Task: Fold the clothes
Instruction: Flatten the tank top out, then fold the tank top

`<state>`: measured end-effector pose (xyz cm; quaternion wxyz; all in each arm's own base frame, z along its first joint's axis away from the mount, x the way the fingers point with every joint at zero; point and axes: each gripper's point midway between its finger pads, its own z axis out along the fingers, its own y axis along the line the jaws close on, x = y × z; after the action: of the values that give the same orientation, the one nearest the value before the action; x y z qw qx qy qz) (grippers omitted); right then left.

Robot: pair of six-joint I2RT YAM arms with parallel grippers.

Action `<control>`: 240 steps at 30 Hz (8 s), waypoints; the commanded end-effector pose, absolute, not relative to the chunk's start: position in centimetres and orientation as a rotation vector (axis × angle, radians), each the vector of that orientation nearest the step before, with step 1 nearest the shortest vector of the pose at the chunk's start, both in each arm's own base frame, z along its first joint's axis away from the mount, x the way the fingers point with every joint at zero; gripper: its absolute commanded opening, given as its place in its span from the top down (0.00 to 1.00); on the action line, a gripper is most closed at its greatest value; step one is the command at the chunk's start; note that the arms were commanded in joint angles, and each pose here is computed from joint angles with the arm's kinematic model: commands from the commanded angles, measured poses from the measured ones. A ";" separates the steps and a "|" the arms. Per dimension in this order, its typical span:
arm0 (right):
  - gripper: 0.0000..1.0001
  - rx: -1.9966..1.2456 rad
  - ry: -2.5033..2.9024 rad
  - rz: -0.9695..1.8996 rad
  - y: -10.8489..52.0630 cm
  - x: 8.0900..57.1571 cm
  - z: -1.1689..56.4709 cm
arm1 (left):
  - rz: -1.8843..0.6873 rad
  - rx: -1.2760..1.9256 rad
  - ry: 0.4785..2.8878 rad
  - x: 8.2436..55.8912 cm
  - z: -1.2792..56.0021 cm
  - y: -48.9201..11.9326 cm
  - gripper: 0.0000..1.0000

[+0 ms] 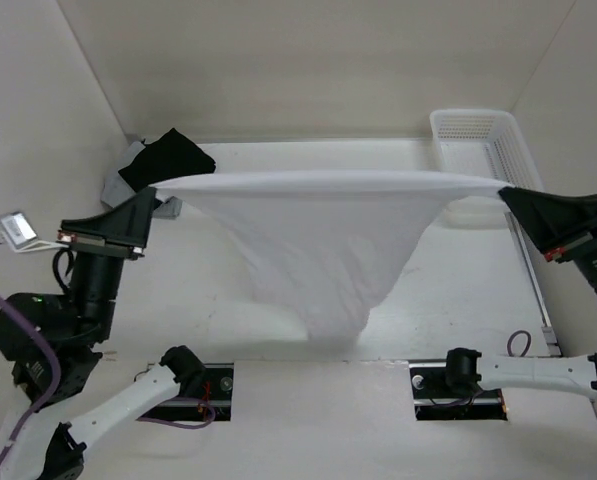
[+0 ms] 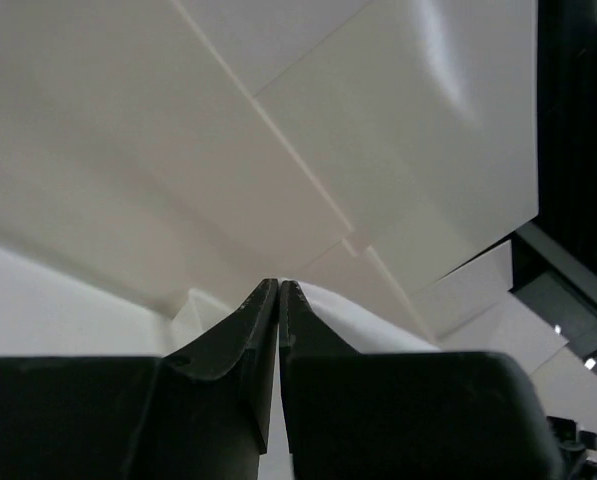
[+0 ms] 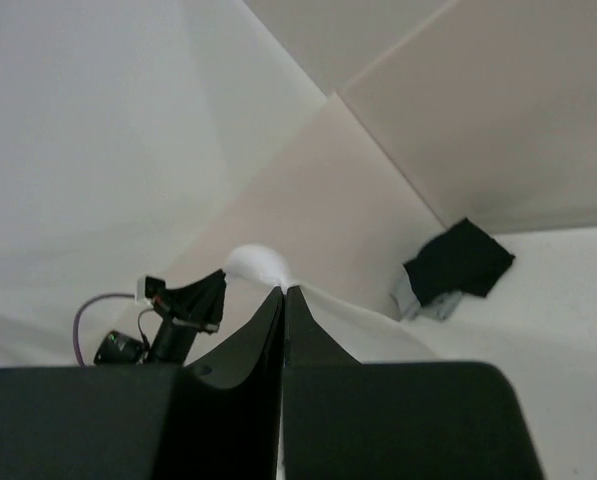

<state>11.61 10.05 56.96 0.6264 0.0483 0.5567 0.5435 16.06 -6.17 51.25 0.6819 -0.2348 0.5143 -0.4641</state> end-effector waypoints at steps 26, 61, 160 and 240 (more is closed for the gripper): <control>1.00 0.163 1.473 0.851 18.7 43.7 55.1 | -0.836 -0.567 1.305 46.1 51.1 -6.9 0.98; 1.00 0.131 2.287 1.007 19.9 8.2 14.8 | -0.757 -0.689 1.874 17.1 16.2 -8.6 1.00; 1.00 0.653 1.981 0.807 16.9 30.8 9.9 | -0.745 -0.753 1.841 34.6 12.1 -11.0 1.00; 0.49 0.521 2.139 0.691 13.8 26.6 7.8 | -0.803 -0.718 1.790 26.5 12.5 -10.3 0.73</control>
<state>24.09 13.71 6.15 0.3782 0.2123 0.8634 0.2577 25.11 -9.49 8.74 0.4742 -0.3088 0.7646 -0.3085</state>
